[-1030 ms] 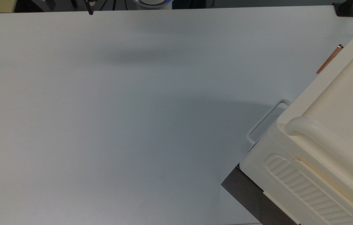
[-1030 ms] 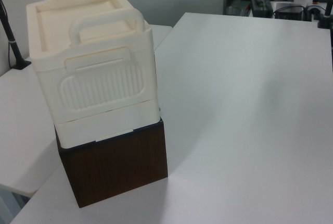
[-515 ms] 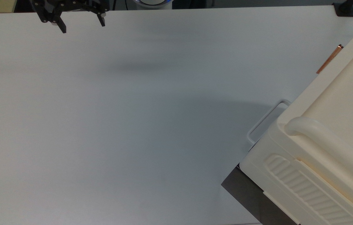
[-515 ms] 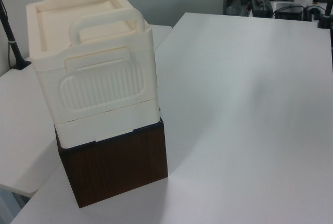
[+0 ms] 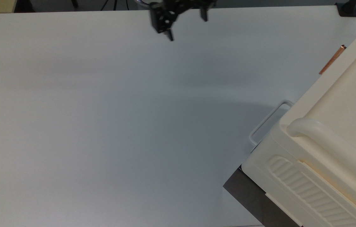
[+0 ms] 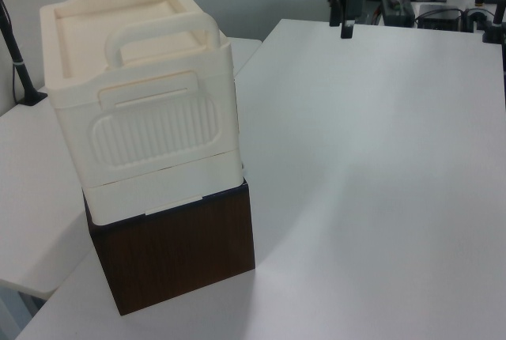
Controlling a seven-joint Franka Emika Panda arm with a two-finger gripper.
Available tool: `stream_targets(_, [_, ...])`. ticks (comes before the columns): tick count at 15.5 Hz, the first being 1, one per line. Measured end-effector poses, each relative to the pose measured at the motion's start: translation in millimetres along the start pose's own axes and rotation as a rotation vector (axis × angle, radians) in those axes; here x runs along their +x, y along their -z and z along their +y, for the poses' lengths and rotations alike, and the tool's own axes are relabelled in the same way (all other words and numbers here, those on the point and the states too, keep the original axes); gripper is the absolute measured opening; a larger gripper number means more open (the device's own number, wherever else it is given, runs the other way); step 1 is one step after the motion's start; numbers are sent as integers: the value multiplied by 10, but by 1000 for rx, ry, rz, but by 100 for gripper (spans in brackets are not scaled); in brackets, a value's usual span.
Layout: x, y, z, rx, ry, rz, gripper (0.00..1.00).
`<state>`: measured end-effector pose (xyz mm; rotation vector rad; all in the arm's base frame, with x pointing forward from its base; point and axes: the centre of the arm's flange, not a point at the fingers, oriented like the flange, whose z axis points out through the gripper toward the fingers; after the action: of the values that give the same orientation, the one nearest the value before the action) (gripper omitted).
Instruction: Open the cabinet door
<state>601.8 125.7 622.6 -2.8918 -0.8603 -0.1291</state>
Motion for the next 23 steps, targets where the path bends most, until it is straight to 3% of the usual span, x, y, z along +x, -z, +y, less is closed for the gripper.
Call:
stream_targets(7, [501, 89, -960, -53, 111, 192, 94])
stream_targets(9, [617, 99, -1245, -80, 118, 244, 94])
stream_targets(13, [824, -50, -1712, -84, 116, 310, 100])
stream_targets(23, [1186, -415, -2008, -135, 79, 454, 99])
